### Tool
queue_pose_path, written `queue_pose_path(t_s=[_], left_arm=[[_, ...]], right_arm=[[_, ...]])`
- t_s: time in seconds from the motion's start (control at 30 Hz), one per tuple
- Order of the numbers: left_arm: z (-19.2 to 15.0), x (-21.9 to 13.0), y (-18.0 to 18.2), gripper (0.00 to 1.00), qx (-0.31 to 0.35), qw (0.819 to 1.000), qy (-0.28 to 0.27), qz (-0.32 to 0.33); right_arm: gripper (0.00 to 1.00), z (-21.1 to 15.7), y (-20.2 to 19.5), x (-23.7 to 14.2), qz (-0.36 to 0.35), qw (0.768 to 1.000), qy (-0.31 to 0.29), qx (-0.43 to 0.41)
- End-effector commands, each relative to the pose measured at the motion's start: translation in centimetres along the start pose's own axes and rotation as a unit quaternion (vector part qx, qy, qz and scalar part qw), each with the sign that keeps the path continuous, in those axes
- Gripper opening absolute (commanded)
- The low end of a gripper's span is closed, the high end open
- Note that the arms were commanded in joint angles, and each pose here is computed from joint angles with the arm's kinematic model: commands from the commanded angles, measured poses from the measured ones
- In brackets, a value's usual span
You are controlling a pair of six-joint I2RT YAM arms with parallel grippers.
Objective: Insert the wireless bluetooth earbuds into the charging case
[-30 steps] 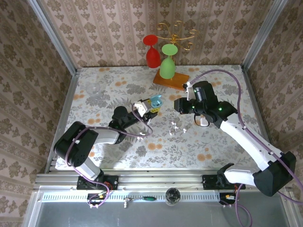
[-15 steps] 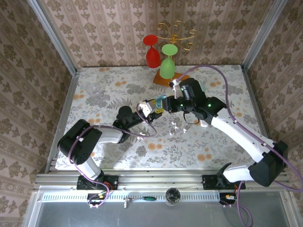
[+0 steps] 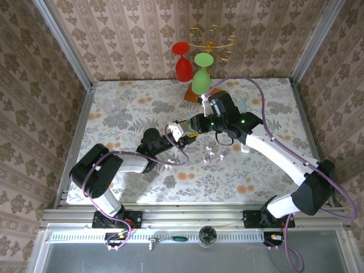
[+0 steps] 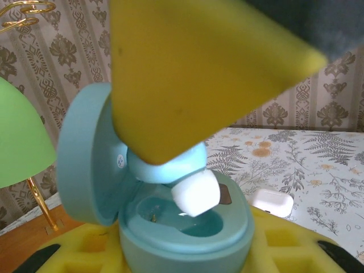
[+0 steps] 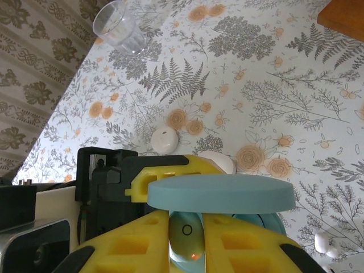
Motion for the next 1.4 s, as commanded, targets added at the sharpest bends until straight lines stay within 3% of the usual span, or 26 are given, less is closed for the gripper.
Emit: queue_pose_path(t_s=[0.0,0.43,0.73,0.97,1.17,1.37], left_arm=[[2.5,0.3,0.6,0.34,0.002,0.999,-0.038,0.011],[3.1,0.4,1.0,0.34,-0.001,0.999,-0.046,0.017],[2.5,0.0,0.8,0.34,-0.001,0.999,-0.037,0.016],[1.4,-0.8,0.2,0.34,0.026,0.999,-0.022,0.001],[1.3,-1.3,-0.8,0.34,0.054,0.998,-0.027,-0.024],[2.0,-1.5,-0.2,0.34,0.045,0.999,-0.03,-0.003]], right_arm=[[0.2,0.7,0.3,0.0,-0.003,1.0,-0.014,-0.014],[0.22,-0.2,-0.2,1.5,-0.004,1.0,0.006,-0.007],[0.45,0.6,0.2,-2.3,-0.001,0.999,-0.034,-0.019],[0.43,2.1,1.3,-4.3,0.012,0.997,-0.062,-0.04],[0.43,3.3,-0.1,-2.2,-0.03,0.998,-0.045,-0.038],[0.44,3.1,-1.5,0.4,-0.049,0.998,-0.018,-0.038]])
Point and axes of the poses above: each hand's point on the last joint's axis, 136 mm out from that joint toward the fingers, its own x axis out along the fingers, its own y axis along the line the jaws close on, z = x × y, the point moved 4 cm from there along -x, back along the fingers, and after that the axes turned 8 degrees about x, right-handed, at the moved point
